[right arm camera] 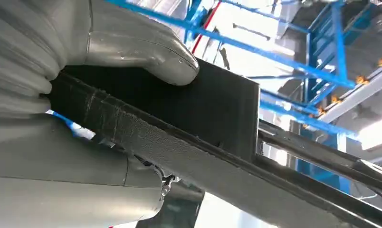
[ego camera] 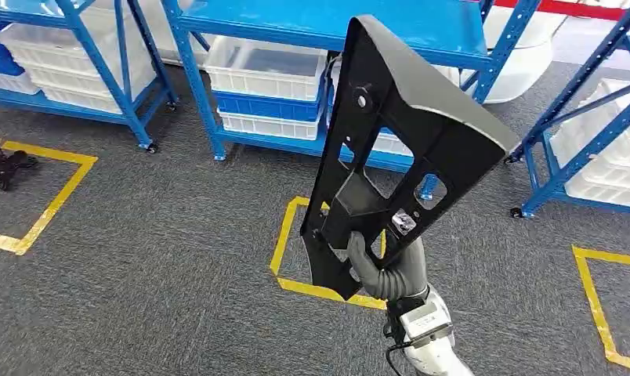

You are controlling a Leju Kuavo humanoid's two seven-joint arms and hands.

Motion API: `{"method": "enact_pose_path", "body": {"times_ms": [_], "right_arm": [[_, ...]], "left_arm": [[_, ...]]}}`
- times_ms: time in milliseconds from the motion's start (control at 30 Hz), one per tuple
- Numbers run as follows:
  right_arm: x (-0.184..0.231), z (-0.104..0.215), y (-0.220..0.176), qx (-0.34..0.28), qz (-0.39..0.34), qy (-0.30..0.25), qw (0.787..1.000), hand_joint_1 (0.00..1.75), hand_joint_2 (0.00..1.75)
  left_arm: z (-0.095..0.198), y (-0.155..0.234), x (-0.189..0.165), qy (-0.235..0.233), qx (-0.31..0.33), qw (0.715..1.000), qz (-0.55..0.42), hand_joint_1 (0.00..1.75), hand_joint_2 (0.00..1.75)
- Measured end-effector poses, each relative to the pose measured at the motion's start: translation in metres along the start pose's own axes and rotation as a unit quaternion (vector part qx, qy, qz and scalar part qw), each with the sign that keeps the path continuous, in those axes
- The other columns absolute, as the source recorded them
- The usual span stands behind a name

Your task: Take the parts from the cabinet and place them on the table.

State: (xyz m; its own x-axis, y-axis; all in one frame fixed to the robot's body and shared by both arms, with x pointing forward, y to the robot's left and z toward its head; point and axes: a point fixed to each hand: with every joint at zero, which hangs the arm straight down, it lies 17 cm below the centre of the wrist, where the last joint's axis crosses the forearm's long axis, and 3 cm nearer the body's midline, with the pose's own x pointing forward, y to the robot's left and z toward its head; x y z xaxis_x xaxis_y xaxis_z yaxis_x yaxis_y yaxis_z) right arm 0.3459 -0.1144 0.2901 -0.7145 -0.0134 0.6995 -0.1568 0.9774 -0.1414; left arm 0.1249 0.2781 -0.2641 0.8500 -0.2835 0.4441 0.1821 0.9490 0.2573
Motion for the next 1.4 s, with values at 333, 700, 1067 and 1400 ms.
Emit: {"method": "enact_pose_path", "body": {"times_ms": [333, 700, 1067, 1400], "right_arm": [[0.001, 0.000, 0.003, 0.002, -0.001, 0.000, 1.000, 1.75, 1.75], [0.002, 0.002, 0.008, 0.015, 0.006, -0.005, 1.000, 1.75, 1.75], [0.000, 0.014, 0.011, 0.037, 0.025, -0.004, 0.999, 1.75, 1.75], [0.000, 0.024, 0.016, 0.044, 0.025, 0.002, 0.999, 1.75, 1.75]], "left_arm": [[0.001, 0.000, -0.004, 0.001, 0.000, 1.000, -0.001, 0.00, 1.75], [0.000, 0.001, 0.003, -0.011, -0.003, 1.000, 0.000, 0.00, 1.75], [0.000, 0.004, 0.001, -0.013, 0.000, 1.000, -0.003, 0.00, 1.75], [0.002, 0.002, -0.003, -0.011, -0.003, 1.000, -0.003, 0.00, 1.75]]}}
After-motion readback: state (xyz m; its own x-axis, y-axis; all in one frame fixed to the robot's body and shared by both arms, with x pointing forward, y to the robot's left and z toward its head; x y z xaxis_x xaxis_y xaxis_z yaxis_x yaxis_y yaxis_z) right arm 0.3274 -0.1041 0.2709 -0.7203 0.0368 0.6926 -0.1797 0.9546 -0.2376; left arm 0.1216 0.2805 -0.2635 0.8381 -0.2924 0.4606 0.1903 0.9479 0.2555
